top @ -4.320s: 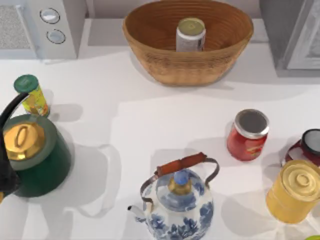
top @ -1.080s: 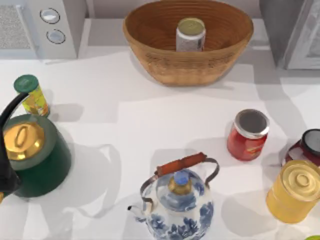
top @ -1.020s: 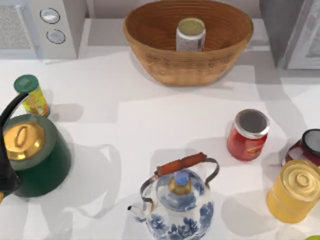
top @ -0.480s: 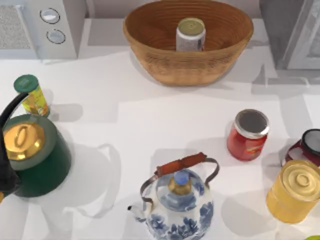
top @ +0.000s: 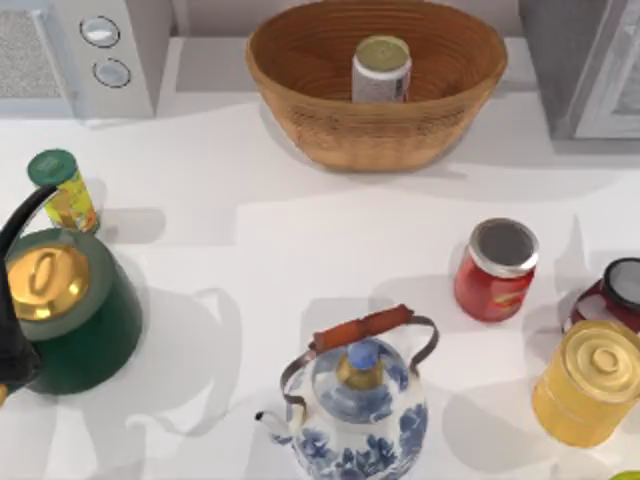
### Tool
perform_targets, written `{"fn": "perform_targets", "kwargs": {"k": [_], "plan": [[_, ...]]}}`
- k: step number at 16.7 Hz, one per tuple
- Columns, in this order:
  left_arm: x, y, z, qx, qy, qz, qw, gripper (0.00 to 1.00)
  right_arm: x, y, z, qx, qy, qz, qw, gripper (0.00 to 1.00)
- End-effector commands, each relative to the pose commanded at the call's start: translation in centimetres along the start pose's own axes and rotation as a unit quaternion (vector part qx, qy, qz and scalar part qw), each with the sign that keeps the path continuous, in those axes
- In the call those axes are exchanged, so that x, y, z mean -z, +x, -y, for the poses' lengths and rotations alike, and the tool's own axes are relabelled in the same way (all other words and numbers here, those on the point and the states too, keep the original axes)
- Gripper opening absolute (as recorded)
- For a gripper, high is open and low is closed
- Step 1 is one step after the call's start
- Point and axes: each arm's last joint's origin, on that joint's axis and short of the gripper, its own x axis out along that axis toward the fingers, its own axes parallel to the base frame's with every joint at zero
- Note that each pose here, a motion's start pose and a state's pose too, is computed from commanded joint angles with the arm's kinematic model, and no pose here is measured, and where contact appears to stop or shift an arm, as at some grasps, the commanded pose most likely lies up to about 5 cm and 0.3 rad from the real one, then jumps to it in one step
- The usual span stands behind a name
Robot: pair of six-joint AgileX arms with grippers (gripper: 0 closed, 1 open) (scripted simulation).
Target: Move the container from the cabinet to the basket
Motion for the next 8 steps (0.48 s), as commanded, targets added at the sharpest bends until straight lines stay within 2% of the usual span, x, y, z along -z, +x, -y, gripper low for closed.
{"fn": "perform_targets", "kwargs": {"k": [5, 8], "plan": [[0.0, 0.0, 0.0, 0.000, 0.000, 0.000, 1.000, 1.00, 9.8, -1.7, 0.8, -0.003, 0.000, -0.008, 1.000, 1.00], [0.0, 0.0, 0.0, 0.000, 0.000, 0.000, 1.000, 1.00, 14.0, -2.0, 1.1, -0.003, 0.001, -0.009, 1.000, 1.00]]}}
